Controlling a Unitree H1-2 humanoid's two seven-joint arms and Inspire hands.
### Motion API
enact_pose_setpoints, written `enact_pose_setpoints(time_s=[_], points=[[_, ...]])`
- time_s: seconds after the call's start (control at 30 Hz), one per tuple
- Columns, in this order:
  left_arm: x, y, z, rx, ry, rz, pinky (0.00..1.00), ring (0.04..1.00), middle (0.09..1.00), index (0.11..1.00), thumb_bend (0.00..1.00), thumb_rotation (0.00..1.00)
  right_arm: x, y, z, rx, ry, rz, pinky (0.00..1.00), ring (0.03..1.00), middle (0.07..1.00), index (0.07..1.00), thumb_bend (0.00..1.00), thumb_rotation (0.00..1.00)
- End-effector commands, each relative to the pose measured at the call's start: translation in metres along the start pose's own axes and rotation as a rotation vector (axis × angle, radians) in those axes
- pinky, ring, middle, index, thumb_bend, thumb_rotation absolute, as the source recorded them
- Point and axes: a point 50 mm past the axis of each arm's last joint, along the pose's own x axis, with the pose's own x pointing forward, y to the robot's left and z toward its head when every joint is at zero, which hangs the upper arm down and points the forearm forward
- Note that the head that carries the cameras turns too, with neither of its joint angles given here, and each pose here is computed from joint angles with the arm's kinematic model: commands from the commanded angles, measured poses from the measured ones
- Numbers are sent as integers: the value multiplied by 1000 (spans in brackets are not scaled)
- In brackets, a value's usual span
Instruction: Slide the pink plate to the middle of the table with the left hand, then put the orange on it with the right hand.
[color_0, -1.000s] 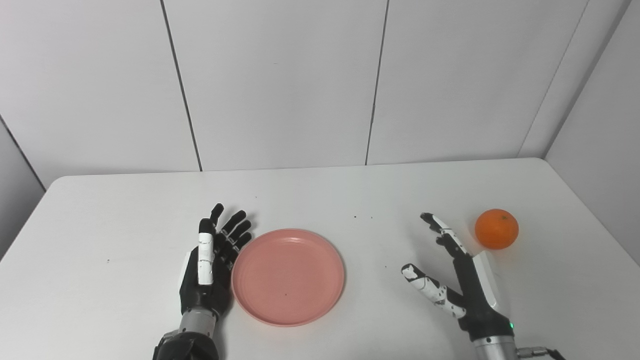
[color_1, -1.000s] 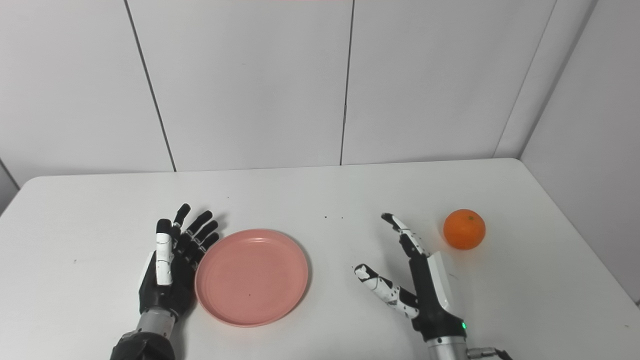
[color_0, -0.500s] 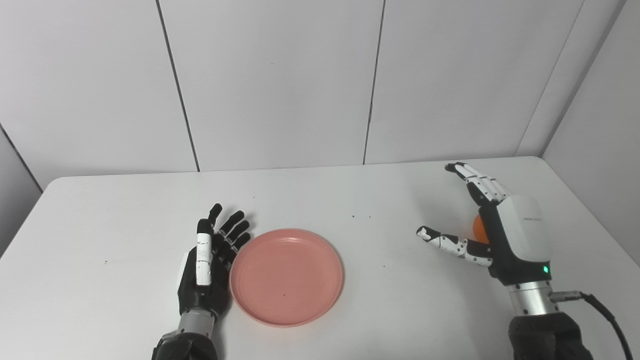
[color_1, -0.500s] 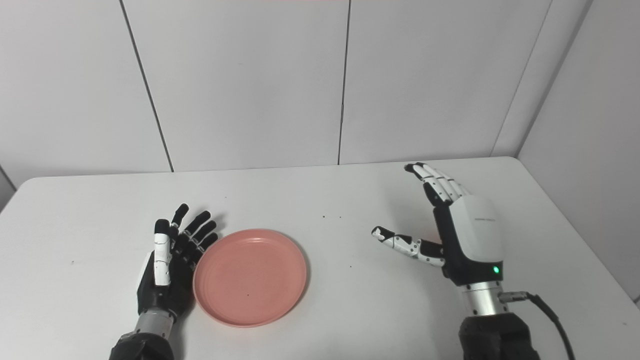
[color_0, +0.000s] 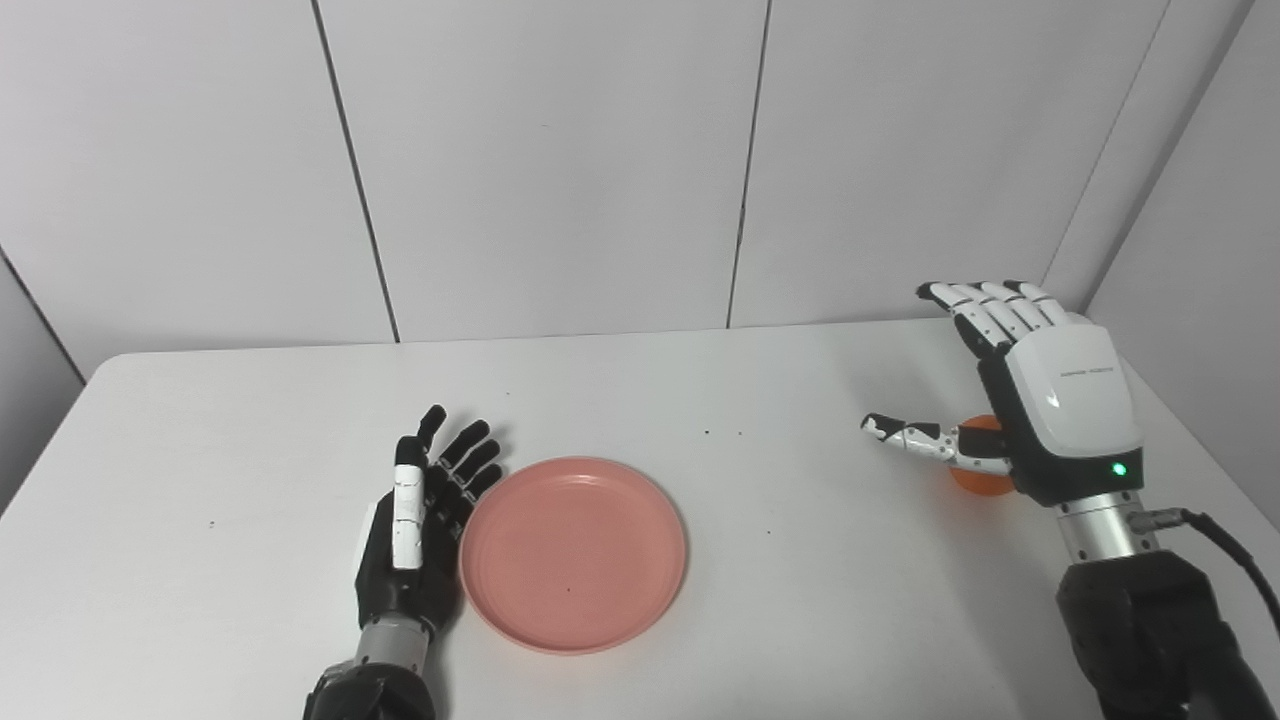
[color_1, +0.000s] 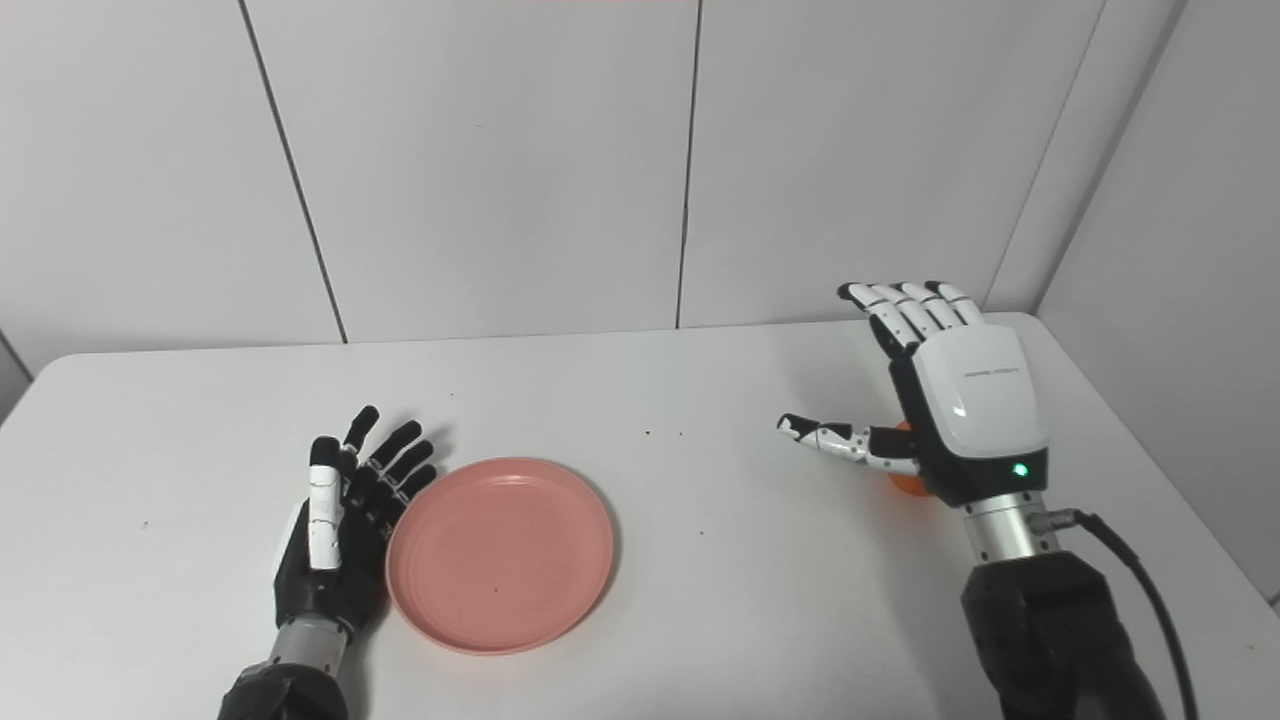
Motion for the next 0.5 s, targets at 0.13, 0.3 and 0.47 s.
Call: enact_pose_setpoints(time_s=[0.13,0.3,0.47], points=[[1,1,-7,12,44,6,844,828,818,933,896,821,24,-12,-31,-94,44,10,800,757,747,736,904,838],[1,2,-7,8,45,12,839,824,812,928,901,812,26,-1,-46,-82,81,65,746,741,736,720,892,802],[3,2,-8,12,48,5,844,830,818,931,897,820,28,16,-57,-72,135,125,754,738,730,714,888,799]])
